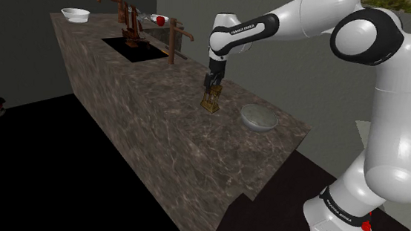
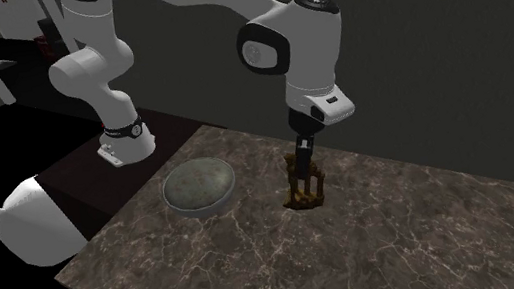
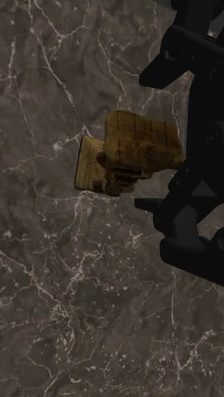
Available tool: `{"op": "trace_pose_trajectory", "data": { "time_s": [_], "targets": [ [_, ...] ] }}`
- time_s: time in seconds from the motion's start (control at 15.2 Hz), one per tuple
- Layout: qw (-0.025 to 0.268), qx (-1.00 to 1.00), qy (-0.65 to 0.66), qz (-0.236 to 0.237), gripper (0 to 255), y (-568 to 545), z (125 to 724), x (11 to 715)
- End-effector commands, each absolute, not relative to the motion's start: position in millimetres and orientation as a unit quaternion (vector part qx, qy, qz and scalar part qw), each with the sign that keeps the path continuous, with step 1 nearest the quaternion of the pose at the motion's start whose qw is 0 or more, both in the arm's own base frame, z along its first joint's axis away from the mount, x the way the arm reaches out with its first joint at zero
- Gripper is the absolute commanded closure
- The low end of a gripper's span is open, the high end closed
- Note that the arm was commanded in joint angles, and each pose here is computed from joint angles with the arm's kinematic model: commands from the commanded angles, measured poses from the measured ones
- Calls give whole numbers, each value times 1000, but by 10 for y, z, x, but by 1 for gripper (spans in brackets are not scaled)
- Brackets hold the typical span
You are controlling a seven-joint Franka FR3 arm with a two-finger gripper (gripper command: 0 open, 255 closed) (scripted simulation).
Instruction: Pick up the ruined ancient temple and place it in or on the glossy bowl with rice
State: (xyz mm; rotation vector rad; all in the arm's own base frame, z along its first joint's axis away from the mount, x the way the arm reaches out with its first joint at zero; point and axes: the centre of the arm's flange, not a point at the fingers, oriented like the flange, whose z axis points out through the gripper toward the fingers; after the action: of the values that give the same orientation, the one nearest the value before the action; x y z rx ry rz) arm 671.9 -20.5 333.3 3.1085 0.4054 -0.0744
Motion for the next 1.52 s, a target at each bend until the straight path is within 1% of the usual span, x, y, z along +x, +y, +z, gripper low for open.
{"op": "trace_pose_trajectory", "data": {
  "time_s": [0.0,0.46,0.53,1.12,1.45],
  "targets": [
    [3,991,129,-23,0,-204,3295,6723],
    [3,991,129,-23,0,-204,3295,6723],
    [3,991,129,-23,255,-204,3295,6723],
    [3,991,129,-23,255,-204,3295,6723],
    [3,991,129,-23,255,-204,3559,6723]
  ]
}}
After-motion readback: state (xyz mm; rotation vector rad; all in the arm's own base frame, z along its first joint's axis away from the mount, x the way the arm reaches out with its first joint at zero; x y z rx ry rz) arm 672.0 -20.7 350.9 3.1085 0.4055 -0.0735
